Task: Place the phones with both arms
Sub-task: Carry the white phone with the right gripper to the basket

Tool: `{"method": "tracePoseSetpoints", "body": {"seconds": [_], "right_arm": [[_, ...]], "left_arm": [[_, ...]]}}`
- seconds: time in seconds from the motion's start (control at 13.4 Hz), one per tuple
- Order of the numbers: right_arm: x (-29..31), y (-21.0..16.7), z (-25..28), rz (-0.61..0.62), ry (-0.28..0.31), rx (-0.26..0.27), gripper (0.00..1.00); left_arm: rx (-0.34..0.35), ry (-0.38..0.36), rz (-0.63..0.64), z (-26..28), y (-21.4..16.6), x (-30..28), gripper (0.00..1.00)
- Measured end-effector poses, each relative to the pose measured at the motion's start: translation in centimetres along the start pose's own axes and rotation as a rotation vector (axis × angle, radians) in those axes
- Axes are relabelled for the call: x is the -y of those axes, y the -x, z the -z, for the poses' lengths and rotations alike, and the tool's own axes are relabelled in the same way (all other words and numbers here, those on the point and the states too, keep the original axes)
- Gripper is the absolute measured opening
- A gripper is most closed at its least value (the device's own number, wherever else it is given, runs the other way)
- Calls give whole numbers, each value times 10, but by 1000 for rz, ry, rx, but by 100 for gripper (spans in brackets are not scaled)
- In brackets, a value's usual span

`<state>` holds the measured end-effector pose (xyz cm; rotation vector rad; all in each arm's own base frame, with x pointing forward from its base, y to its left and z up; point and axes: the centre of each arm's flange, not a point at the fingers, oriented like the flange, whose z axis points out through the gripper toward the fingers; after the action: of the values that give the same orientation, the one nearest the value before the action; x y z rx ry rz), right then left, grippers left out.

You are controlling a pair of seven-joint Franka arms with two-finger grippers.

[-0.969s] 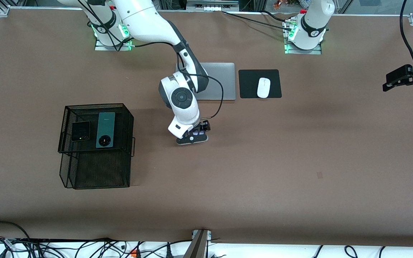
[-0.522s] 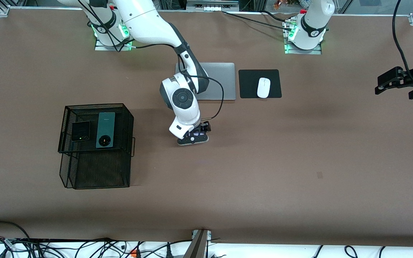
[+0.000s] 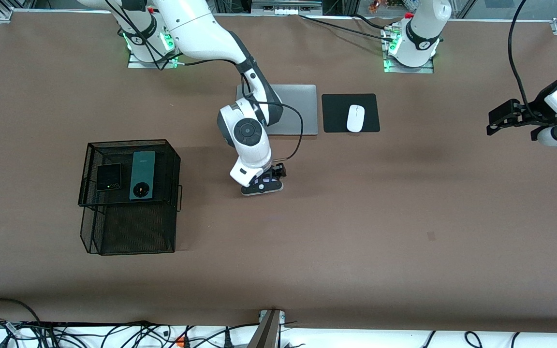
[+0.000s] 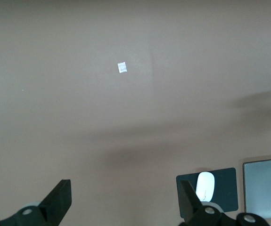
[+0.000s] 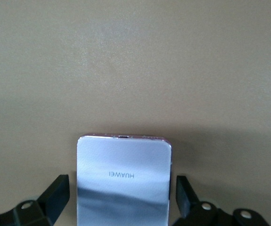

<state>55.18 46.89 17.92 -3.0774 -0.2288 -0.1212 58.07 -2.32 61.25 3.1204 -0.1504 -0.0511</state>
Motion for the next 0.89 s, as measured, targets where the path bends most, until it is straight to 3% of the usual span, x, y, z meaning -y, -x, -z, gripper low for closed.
{"method": "tracePoseSetpoints", "body": {"seconds": [0.45,0.67,0.82,0.89], "right_arm": [[-1,3,-11,2,9,9,100],[0,1,-11,5,0,-16,97],[0,0,-9,6,-1,-21,84],[0,0,-9,7,-2,-24,84]], "left_arm": [[-16,5,-1,7,5,-3,100],[-18,5,6,7,5,-2,100],[-17,5,7,6,5,-2,100],[-15,5,7,6,5,-2,100]]}}
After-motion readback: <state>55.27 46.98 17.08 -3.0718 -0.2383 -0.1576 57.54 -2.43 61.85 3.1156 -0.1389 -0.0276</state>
